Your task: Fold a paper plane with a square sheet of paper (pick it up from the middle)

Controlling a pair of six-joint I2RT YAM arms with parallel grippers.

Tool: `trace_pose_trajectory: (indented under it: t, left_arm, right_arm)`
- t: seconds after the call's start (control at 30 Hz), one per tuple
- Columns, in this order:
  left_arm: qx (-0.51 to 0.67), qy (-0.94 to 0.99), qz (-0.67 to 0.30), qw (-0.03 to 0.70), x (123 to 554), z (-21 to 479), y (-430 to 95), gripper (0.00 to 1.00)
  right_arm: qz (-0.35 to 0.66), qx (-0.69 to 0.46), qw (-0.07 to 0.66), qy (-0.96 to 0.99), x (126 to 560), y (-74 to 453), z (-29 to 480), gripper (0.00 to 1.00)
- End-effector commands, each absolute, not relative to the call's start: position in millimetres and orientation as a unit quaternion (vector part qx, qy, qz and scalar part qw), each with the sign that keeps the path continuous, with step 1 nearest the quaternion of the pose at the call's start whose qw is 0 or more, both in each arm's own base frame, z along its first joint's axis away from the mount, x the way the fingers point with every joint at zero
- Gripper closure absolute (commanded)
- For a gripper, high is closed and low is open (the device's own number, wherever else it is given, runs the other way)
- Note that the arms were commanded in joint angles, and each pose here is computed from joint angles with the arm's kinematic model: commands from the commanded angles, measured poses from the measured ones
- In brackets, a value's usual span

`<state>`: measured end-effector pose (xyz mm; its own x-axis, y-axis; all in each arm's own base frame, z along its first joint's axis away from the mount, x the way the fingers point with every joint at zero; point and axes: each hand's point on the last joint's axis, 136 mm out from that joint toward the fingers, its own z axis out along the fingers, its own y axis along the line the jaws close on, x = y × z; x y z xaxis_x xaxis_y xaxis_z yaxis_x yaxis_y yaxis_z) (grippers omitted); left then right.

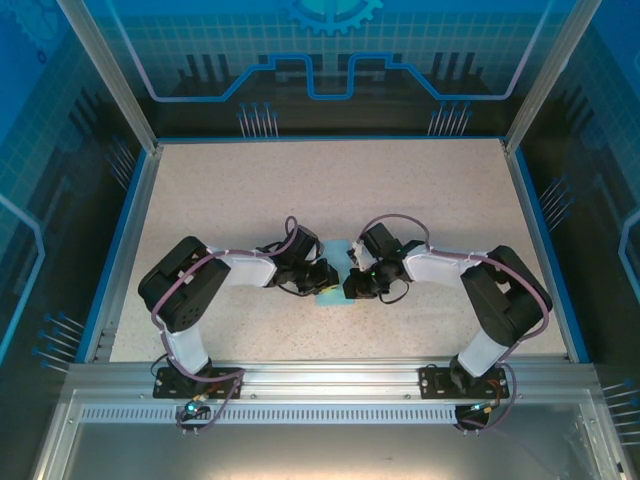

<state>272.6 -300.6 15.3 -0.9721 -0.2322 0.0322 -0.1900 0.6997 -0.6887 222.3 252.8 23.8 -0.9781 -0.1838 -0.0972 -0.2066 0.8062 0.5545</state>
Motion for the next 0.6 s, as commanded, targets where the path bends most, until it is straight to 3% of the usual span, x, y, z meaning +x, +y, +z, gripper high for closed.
trace_pose_trajectory:
  t: [0.0,0.57]
  left_arm:
    - [-0.141,0.928,-0.344,0.026,273.6,5.7,-291.0,0.8]
    - [-0.152,0.929,-0.337,0.027,273.8,1.4,-287.5,0.8]
  right_arm:
    - [0.259,-0.093,-0.002,0.961,212.9,242.4,9.5,0.87]
    - [0.245,-0.09,-0.018,0.965,206.2,236.1,0.0,0.87]
